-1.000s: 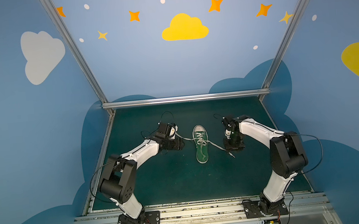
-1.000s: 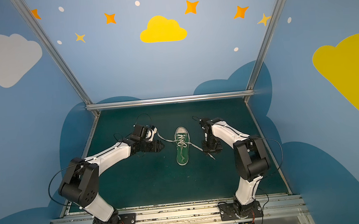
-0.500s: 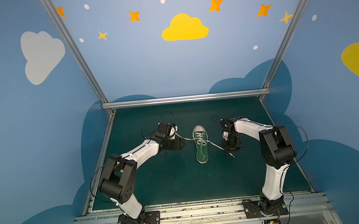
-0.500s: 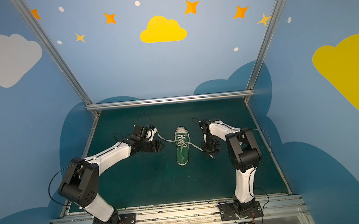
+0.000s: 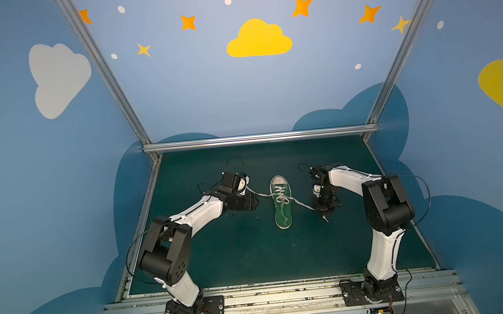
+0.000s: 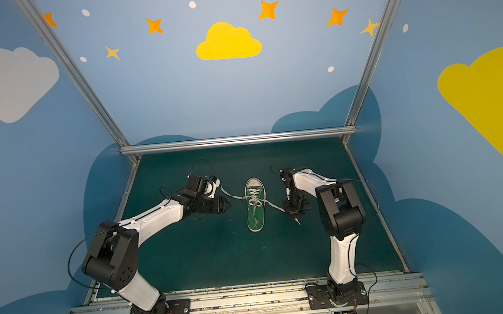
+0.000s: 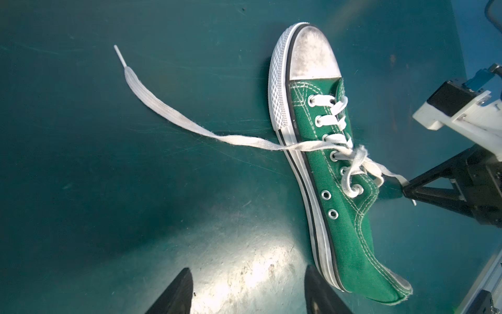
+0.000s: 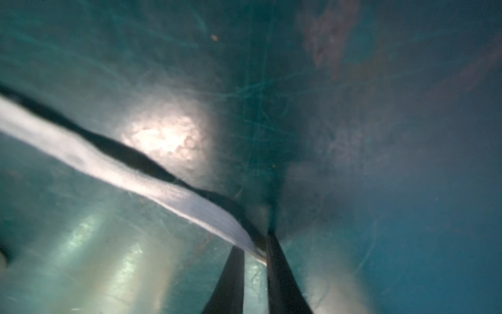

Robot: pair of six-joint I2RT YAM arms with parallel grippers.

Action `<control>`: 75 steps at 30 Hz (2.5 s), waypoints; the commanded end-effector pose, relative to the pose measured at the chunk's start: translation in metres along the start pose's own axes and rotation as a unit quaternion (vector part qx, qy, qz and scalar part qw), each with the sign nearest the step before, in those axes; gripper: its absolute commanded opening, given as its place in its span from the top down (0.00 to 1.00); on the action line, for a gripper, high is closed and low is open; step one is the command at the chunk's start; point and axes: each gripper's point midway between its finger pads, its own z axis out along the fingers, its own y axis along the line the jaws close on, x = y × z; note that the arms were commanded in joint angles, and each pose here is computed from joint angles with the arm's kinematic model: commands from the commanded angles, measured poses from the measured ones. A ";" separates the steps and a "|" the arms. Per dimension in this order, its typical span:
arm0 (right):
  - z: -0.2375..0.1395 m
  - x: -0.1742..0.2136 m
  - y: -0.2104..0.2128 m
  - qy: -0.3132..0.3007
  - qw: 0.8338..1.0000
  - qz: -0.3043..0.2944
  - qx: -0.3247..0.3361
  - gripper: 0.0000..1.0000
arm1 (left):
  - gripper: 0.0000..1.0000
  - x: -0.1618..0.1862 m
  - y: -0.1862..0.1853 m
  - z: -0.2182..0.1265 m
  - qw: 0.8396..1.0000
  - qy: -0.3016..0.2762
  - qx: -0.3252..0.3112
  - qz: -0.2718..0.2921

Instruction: Tie the shoes

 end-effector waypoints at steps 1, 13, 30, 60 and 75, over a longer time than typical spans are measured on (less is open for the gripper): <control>0.003 0.012 0.004 0.016 1.000 0.010 -0.006 1.00 | 0.35 -0.005 -0.010 -0.006 1.000 -0.003 0.011 0.002; -0.067 -0.019 0.076 -0.102 0.945 0.102 -0.293 1.00 | 0.36 -0.007 -0.047 -0.022 0.998 0.005 0.059 0.002; -0.076 -0.084 0.110 -0.125 0.831 0.186 -0.508 1.00 | 0.39 -0.004 -0.102 -0.005 0.993 0.024 0.116 0.000; -0.054 -0.096 0.124 -0.064 0.788 0.198 -0.579 1.00 | 0.42 0.012 -0.117 0.018 0.988 0.052 0.147 -0.020; -0.057 -0.082 0.129 -0.051 0.780 0.191 -0.594 1.00 | 0.44 0.021 -0.118 0.022 0.987 0.053 0.150 -0.024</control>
